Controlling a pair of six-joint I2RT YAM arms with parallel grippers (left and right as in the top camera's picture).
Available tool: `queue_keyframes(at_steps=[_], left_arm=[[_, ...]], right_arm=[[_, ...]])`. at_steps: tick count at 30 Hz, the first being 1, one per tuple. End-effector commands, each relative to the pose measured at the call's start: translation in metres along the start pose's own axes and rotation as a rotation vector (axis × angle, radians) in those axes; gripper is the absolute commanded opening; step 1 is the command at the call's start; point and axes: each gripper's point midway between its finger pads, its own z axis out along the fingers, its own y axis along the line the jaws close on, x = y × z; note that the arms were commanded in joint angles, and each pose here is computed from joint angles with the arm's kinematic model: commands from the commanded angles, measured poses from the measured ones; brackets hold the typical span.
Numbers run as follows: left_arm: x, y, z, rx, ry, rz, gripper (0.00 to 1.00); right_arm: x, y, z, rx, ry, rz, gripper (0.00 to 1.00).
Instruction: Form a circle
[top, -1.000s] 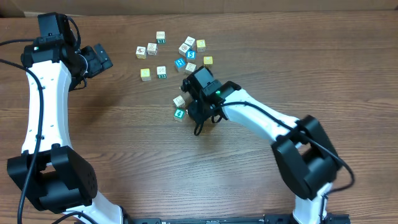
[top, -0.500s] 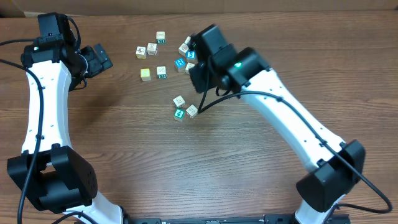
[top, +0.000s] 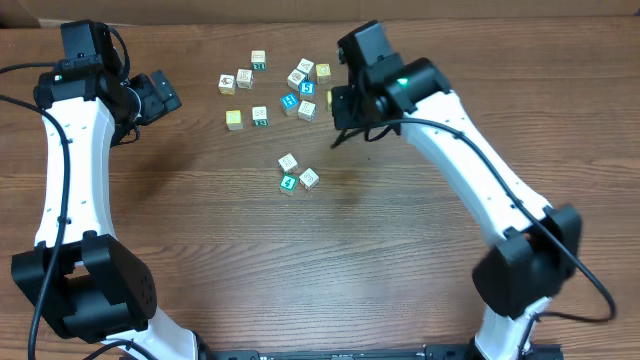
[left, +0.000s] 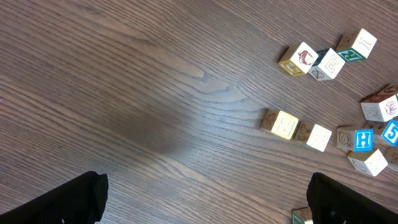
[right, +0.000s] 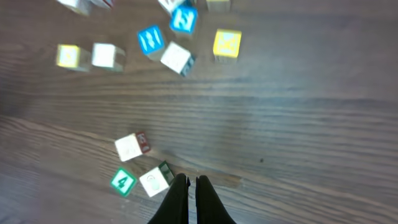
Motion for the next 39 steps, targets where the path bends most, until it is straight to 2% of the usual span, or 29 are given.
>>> queue_keyframes(at_steps=[1,9,19,39], left_arm=[[0.001,-0.001,0.002,0.003,0.006,-0.004,1.0],[0.001,-0.001,0.002,0.002,0.006,-0.004,1.0],[0.001,-0.001,0.002,0.003,0.006,-0.004,0.99],[0.001,-0.001,0.002,0.003,0.006,-0.004,1.0]], right_arm=[[0.01,-0.001,0.03,0.018,0.066,0.053,0.04],[0.042,-0.005,0.08,0.036,0.213,0.104,0.04],[0.066,0.007,0.106,0.011,0.302,0.092,0.04],[0.065,0.029,0.109,-0.017,0.27,0.05,0.04]])
